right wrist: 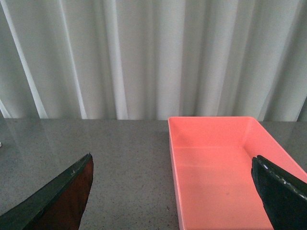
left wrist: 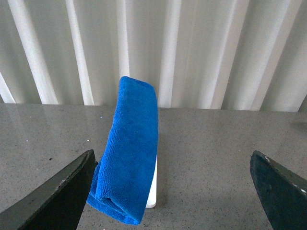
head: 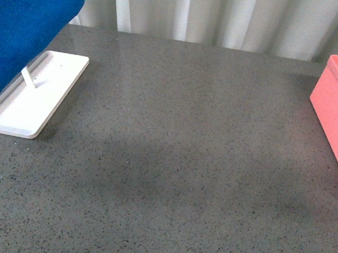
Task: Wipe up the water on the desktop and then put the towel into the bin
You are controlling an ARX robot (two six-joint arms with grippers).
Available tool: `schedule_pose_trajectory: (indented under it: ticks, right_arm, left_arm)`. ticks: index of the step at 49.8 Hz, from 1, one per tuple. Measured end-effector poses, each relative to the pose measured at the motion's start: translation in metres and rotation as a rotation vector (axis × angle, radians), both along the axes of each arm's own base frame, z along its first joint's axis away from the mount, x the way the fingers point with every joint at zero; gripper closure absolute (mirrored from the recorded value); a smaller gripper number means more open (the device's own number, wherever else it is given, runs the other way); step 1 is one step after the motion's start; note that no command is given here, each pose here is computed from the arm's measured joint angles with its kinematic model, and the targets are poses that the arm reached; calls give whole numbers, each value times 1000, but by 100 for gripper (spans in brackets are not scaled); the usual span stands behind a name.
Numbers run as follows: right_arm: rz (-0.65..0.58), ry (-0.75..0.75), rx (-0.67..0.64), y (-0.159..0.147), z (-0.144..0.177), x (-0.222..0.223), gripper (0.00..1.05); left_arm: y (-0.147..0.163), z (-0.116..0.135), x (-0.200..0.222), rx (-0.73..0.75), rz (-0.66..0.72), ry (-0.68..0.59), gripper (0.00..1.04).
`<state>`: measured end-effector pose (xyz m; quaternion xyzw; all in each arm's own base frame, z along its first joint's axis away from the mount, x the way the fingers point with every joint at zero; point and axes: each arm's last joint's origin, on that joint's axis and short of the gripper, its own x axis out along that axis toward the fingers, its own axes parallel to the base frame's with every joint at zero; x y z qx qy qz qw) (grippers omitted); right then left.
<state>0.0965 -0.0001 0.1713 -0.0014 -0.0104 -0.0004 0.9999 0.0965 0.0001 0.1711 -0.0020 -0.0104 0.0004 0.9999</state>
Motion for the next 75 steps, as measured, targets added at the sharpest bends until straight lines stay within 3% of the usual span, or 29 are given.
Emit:
schedule_pose_trajectory:
  ticks: [51,54,55,58,63,68,75]
  right_arm:
    - [0,0,0,0,0,0,7]
    - [0,0,0,0,0,0,7]
    - [0,0,0,0,0,0,7]
    - [0,-1,0,0,0,0,7]
    - [0,0,0,0,0,0,7]
    - [0,0,0,0,0,0,7]
    - [0,0,0,0,0,0,7]
  left_arm:
    - [0,0,0,-1,1,1,7]
    - [1,-2,1,-66,100,159,7]
    - [1,0,2,-90,146,230,7]
    - [2,13,12,-112,167,274,7]
    - [1,51,37,-93,150,179,7]
    - [-2,93,88,-39,102,123,7]
    - [-13,107,180,76,34,323,7]
